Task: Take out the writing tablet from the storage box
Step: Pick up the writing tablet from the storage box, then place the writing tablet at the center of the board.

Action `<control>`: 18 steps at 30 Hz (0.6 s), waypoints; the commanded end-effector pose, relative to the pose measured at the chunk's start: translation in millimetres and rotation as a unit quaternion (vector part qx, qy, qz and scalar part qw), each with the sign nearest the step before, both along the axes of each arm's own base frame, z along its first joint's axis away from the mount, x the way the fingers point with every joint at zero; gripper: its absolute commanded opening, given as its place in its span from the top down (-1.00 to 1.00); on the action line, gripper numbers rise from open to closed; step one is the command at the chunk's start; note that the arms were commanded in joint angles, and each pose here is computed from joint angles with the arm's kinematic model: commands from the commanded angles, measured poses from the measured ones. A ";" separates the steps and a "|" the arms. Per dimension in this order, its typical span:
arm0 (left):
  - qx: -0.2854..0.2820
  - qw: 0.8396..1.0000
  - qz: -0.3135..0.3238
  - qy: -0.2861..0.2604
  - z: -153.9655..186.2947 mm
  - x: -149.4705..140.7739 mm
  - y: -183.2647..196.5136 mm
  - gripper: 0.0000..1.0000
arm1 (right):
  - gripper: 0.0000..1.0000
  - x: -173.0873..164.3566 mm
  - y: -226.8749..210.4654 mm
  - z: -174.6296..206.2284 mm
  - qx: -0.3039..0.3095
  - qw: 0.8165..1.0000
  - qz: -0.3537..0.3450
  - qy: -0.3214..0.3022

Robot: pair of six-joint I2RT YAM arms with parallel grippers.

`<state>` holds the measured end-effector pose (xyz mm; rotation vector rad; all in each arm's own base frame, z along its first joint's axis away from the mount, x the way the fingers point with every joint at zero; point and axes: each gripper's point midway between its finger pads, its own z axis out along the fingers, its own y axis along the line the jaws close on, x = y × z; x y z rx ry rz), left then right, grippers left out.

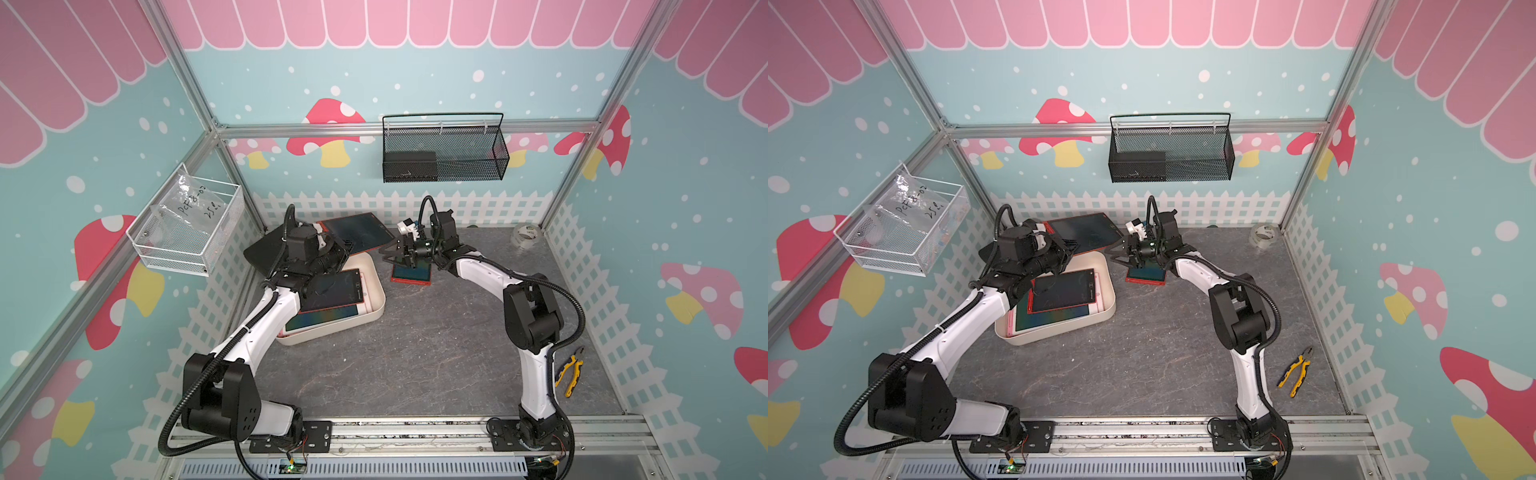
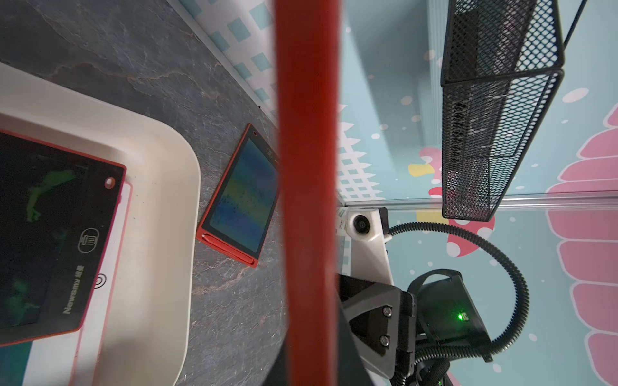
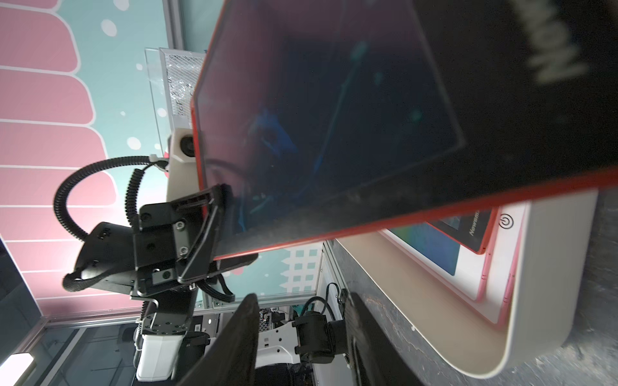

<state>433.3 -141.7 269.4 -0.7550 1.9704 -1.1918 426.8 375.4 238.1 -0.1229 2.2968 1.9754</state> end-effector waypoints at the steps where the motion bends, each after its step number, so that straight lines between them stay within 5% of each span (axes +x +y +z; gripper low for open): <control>1: -0.020 0.999 0.020 -0.023 10.2 9.1 -4.9 0.87 | 0.12 10.1 -1.4 11.5 0.033 0.999 -0.008 -0.009; 18: -0.036 0.999 0.016 -0.029 9.8 15.1 -20.4 0.86 | 0.17 10.6 -3.2 2.6 0.046 0.999 0.006 0.006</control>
